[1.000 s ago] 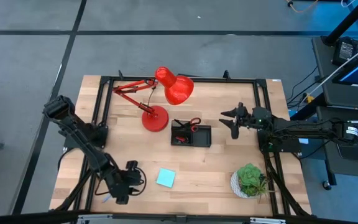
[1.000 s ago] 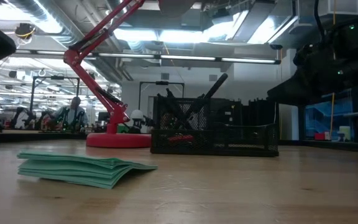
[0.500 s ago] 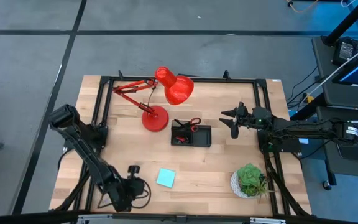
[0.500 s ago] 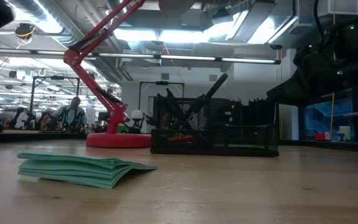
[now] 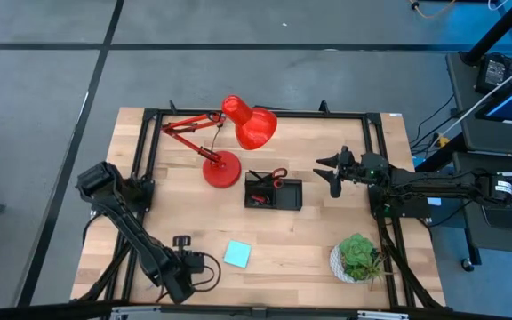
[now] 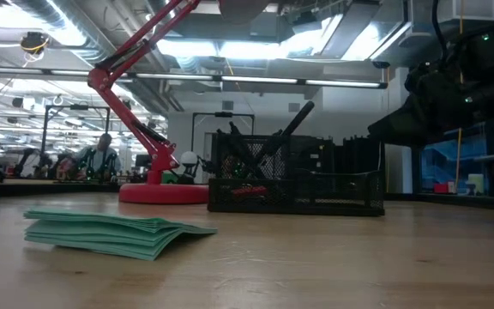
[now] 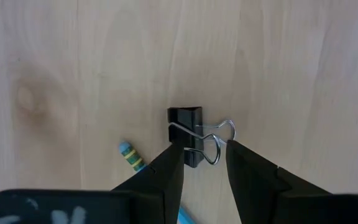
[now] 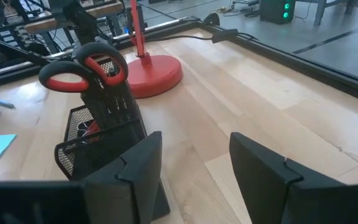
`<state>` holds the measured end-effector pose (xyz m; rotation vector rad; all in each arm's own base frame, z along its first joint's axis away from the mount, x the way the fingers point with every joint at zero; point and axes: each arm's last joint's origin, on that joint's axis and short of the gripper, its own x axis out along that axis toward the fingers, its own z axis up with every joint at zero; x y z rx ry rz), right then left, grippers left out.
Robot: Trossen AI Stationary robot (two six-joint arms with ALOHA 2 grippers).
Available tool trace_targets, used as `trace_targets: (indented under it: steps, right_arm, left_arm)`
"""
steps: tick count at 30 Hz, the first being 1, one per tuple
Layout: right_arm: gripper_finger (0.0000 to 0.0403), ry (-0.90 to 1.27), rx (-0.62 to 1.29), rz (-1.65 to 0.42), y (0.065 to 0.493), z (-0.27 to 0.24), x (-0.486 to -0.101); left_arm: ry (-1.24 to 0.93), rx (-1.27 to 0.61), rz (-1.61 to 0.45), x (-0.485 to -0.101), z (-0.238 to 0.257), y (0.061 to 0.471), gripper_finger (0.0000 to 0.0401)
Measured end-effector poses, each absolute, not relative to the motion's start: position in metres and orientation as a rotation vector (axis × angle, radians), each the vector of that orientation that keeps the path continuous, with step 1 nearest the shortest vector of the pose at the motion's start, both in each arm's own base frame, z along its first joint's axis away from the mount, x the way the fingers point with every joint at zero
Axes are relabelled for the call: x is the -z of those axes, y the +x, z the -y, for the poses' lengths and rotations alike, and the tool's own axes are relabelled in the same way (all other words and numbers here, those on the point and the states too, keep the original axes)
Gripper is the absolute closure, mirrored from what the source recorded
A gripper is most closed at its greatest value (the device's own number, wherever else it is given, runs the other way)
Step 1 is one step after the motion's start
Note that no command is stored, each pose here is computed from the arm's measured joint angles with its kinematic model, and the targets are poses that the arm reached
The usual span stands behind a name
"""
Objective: Pick and place office supplies into organizer
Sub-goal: Put the black binder clip into the black desk organizer
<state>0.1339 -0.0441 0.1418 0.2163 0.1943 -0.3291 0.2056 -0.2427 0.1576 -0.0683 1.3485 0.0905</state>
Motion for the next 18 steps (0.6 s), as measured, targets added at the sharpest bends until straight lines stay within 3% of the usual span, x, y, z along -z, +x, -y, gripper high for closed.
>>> trace_targets:
  steps: [8, 18]
  right_arm:
    - [0.0212, 0.214, 0.329, -0.195, 0.1339, 0.0441, -0.1418]
    - [0.0212, 0.211, 0.328, -0.195, 0.1339, 0.0441, -0.1418]
  left_arm:
    - [-0.072, -0.098, -1.345, -0.1576, 0.2426, 0.2057, 0.0293]
    - [-0.043, -0.112, -1.35, -0.1575, 0.2402, 0.2049, 0.0345]
